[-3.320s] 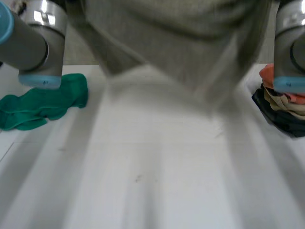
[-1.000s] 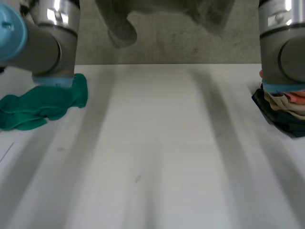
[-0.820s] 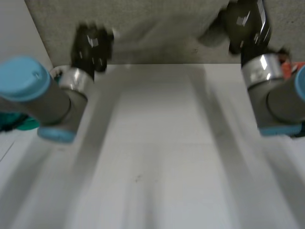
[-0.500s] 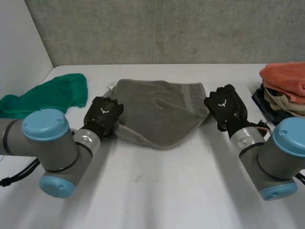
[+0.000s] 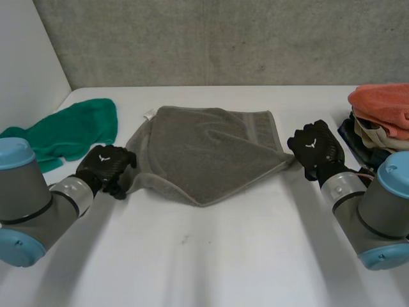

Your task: Fold the laundry.

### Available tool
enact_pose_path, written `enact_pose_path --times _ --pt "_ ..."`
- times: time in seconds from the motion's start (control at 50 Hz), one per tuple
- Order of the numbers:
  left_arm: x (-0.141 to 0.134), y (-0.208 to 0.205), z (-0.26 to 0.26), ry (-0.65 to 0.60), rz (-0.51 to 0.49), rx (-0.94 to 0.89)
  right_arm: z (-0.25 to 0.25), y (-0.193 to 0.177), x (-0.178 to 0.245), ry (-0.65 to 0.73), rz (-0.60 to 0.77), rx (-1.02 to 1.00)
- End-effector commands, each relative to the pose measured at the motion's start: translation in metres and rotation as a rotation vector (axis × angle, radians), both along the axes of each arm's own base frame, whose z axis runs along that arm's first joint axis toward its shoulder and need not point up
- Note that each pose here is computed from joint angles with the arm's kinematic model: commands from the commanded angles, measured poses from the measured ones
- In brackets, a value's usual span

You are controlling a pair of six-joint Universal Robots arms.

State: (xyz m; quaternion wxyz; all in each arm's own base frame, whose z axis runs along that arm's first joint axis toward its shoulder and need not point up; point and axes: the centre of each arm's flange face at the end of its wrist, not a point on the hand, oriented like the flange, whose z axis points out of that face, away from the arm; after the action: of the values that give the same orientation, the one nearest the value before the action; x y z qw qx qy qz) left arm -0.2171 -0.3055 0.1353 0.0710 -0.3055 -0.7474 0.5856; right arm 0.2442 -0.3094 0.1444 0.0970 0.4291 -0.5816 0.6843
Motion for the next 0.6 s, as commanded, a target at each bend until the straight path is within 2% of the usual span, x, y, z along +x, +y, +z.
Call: enact_pose_path --times 0.02,0.3,0.4,0.52,0.6 --pt "-0.007 -0.011 -0.004 0.056 0.012 0.019 -0.002 0.002 0.000 0.002 0.001 0.006" --pt "-0.039 -0.015 -0.030 0.024 -0.064 0.118 0.000 -0.002 -0.004 0.008 -0.013 -0.001" --pt "-0.038 -0.022 -0.024 0.021 -0.027 0.088 0.000 0.001 -0.005 0.016 0.001 0.028" --pt "-0.031 -0.024 -0.010 0.001 0.034 0.041 0.010 0.011 -0.011 0.062 0.132 0.139" --pt "-0.029 -0.016 0.003 0.006 0.032 0.024 0.034 0.001 -0.039 0.061 0.081 0.178"
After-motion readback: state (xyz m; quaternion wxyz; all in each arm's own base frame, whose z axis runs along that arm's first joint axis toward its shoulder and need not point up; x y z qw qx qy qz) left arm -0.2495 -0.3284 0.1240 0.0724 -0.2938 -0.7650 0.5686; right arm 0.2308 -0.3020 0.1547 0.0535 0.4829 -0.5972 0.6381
